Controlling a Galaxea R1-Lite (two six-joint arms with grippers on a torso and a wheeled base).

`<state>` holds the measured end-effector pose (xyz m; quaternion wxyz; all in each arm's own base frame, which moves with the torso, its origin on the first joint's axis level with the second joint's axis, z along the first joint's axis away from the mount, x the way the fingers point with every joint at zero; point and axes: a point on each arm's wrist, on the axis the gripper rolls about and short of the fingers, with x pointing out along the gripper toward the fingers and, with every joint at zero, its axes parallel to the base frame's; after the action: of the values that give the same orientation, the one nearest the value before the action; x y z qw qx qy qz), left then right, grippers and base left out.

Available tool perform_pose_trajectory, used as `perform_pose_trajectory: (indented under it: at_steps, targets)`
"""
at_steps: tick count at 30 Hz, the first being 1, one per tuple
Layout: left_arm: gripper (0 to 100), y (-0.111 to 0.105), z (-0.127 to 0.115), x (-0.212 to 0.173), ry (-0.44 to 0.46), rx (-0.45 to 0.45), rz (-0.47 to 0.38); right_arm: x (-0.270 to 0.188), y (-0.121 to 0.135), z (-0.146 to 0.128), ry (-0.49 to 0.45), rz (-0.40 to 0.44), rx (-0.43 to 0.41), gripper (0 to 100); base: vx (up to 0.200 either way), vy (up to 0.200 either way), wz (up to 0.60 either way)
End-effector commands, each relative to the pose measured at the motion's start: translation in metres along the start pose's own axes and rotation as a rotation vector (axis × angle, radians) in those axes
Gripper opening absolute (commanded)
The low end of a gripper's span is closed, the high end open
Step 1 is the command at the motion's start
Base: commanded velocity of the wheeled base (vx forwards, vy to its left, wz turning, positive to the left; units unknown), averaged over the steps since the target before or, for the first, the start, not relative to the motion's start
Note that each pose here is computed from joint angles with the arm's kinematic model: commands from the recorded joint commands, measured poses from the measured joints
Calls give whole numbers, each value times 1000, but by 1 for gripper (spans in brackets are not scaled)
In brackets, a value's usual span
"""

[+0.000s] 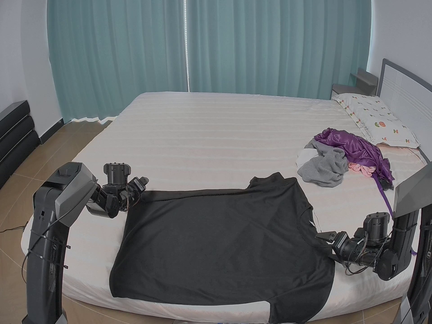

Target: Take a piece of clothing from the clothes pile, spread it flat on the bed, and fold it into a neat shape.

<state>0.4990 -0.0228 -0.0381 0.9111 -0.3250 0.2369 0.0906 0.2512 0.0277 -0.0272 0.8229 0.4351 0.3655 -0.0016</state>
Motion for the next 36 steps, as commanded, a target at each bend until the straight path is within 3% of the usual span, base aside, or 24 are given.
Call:
perform_pose_trajectory:
  at_steps: [1, 4, 5, 8, 11, 22, 31, 32, 36]
  targets:
    - [100, -1, -3, -5, 16, 7, 8, 0, 0, 0, 1, -1, 0, 100, 0, 0, 0]
    - [100, 1, -4, -10, 31, 8, 21, 0, 0, 0, 1, -1, 0, 100, 0, 0, 0]
    - [0, 2, -5, -9, 34, 8, 26, 0, 0, 0, 1, -1, 0, 100, 0, 0, 0]
    - [0, 1, -5, -7, 31, 11, 21, 0, 0, 0, 0, 0, 0, 100, 0, 0, 0]
    - [0, -5, 12, -2, -23, -1, -9, 0, 2, 2, -19, 8, -6, 100, 0, 0, 0]
    - [0, -3, 26, 14, -108, -25, -9, 27, 35, 25, -102, 149, -83, 100, 0, 0, 0]
    - [0, 4, 26, 2, -66, -31, 27, 63, 68, 55, -82, 128, -106, 100, 0, 0, 0]
    - [100, 4, 25, 1, -62, -31, 29, 66, 71, 57, -78, 127, -107, 100, 0, 0, 0]
    - [100, 3, 25, 0, -48, -28, 13, 72, 81, 65, -68, 116, -107, 100, 0, 0, 0]
